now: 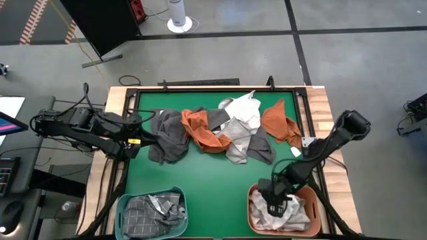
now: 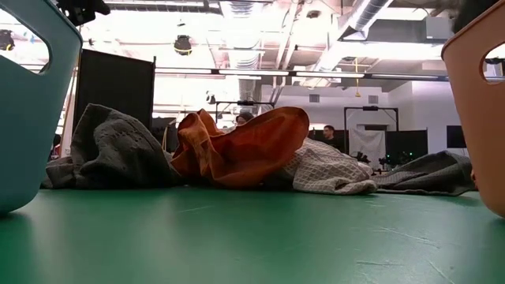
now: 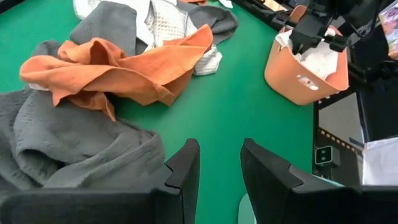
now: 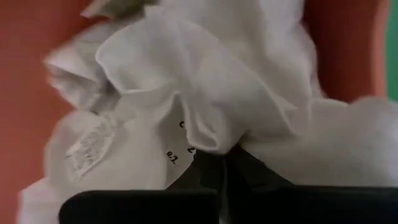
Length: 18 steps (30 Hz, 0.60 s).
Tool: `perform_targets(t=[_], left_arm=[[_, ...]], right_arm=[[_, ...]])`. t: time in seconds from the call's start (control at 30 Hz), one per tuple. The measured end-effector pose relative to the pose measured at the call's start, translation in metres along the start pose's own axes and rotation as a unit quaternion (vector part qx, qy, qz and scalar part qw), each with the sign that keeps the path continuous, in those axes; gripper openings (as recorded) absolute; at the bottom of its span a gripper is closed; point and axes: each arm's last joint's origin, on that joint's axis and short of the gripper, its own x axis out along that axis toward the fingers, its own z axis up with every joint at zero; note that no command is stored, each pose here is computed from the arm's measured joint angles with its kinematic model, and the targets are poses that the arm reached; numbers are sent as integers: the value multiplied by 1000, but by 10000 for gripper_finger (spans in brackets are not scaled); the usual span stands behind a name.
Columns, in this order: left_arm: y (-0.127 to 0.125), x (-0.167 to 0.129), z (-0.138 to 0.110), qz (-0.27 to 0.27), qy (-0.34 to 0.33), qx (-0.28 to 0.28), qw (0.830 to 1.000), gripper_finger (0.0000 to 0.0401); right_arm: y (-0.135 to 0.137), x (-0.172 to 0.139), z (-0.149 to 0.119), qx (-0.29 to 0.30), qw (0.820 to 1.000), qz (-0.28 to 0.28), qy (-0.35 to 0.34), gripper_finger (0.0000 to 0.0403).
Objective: Sort towels by color in basket
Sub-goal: Put the bottom white towel into the orange bin
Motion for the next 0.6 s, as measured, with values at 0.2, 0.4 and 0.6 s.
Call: perform_targets(t=[0.2,0.4,0.6], left_arm=[[1,0,-2,6,8,3,1000,110],[1,0,-2,7,9,11,1000,110],[1,0,-2,6,9,12,1000,110]], right_arm=[[-1,19,-13,-6,997,-36,70,34],[-8,32,-20,13,989,-93,117,34],[-15,32,-12,1,988,-98,121,37]])
